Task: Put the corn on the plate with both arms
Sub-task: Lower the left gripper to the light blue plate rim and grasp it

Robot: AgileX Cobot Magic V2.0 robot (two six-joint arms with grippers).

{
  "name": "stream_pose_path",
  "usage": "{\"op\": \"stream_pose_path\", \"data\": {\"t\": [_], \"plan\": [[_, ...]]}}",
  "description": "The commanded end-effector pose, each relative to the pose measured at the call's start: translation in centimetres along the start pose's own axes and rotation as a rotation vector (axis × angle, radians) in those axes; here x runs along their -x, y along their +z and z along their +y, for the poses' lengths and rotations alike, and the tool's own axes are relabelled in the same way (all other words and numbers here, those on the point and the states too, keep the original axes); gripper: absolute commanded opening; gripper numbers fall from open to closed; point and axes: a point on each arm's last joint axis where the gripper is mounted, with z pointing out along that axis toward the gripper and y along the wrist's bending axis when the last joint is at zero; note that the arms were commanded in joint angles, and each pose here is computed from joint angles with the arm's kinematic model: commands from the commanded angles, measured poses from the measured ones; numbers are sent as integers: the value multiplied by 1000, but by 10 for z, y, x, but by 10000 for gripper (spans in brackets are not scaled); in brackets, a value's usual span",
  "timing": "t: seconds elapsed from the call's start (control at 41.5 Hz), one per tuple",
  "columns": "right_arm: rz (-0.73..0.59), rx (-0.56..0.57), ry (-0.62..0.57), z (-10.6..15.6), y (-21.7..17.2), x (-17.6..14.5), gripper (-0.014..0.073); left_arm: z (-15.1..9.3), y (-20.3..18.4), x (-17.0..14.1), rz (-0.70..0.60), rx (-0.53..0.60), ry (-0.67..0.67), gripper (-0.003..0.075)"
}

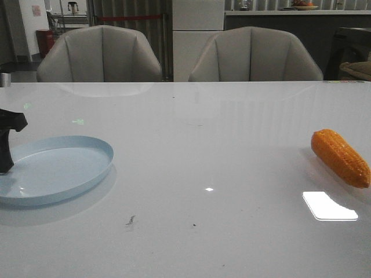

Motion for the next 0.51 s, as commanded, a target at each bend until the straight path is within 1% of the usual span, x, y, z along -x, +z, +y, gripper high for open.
{"op": "stream_pose_path", "data": {"t": [0.0, 0.12, 0.241, 0.482], "plan": [[-129, 4, -12, 0, -4, 21, 557, -2, -23, 11, -98, 5, 1, 298], [-129, 4, -12, 0, -4, 21, 557, -2, -23, 11, -104, 7, 1, 182], [-129, 4, -12, 0, -4, 21, 557, -2, -23, 11, -105, 7, 1, 84], [-129, 4, -12, 0, -4, 21, 557, -2, -23, 11, -103, 5, -3, 89]]}}
